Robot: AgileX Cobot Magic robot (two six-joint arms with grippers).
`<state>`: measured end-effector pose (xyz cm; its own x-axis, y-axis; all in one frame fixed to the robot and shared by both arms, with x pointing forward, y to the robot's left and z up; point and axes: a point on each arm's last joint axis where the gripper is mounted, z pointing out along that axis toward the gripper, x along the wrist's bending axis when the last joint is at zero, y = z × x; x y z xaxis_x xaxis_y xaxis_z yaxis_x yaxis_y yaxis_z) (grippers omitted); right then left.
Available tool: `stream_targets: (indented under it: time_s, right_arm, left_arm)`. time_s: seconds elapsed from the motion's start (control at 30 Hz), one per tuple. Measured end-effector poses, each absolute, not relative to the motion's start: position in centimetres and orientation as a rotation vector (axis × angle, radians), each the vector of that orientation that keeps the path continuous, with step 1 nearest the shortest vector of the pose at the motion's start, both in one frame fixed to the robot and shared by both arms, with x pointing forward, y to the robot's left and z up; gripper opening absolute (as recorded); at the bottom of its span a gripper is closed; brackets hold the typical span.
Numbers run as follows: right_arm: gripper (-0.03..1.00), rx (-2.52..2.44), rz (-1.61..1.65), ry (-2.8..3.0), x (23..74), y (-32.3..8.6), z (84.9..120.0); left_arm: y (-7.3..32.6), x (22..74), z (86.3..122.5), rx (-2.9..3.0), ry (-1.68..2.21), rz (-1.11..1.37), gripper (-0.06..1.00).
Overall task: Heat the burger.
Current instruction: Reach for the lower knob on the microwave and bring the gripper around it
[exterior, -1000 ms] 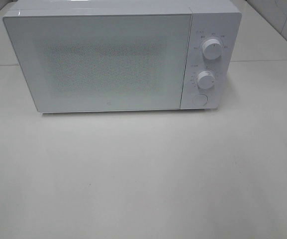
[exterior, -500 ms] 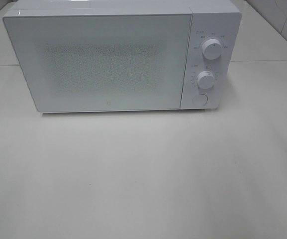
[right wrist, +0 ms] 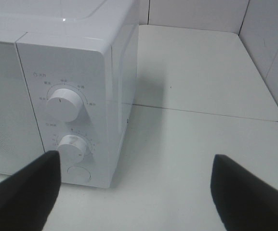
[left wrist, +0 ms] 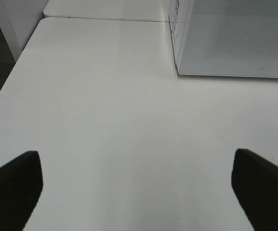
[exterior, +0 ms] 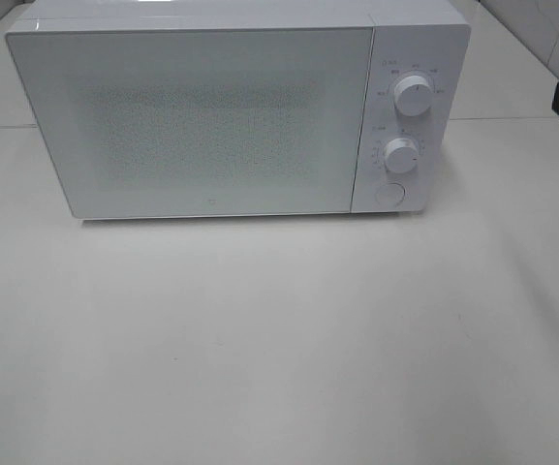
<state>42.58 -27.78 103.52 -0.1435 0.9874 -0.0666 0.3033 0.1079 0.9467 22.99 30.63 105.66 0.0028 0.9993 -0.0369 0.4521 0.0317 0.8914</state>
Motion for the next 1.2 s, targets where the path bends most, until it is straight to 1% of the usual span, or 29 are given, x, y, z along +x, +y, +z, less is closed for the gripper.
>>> stream_targets:
  time_s: [0.03,0.07,0.2,0.33,0.9,1.13,1.2]
  right_arm:
    - [0.76,1.303,1.072,1.581,42.6,-27.8,103.5]
    - [0.76,1.304,1.075,1.593,43.0,-27.7,102.6]
    - [0.76,1.316,1.058,1.633,44.0,-27.5,101.0]
    - [0.76,1.312,1.047,1.660,44.9,-27.3,99.9]
    - [0.76,1.301,1.042,1.575,47.8,-27.4,97.2]
    - [0.76,1.247,1.034,1.573,48.3,-25.8,96.3]
    - [0.76,1.208,1.036,1.531,48.5,-24.4,96.0]
  left_arm:
    - [30.6,23.0,105.7,1.522,1.552,0.915,0.99]
    - [30.6,23.0,105.7,1.522,1.552,0.915,0.99]
    - [30.6,23.0,105.7,1.522,1.552,0.915,0.99]
    - [30.6,23.0,105.7,1.522,1.552,0.915,0.99]
    - [30.6,23.0,105.7,1.522,1.552,0.915,0.99]
    - [30.6,23.0,105.7,1.522,1.552,0.915,0.99]
    - [30.6,23.0,105.7,1.522,1.552,0.915,0.99]
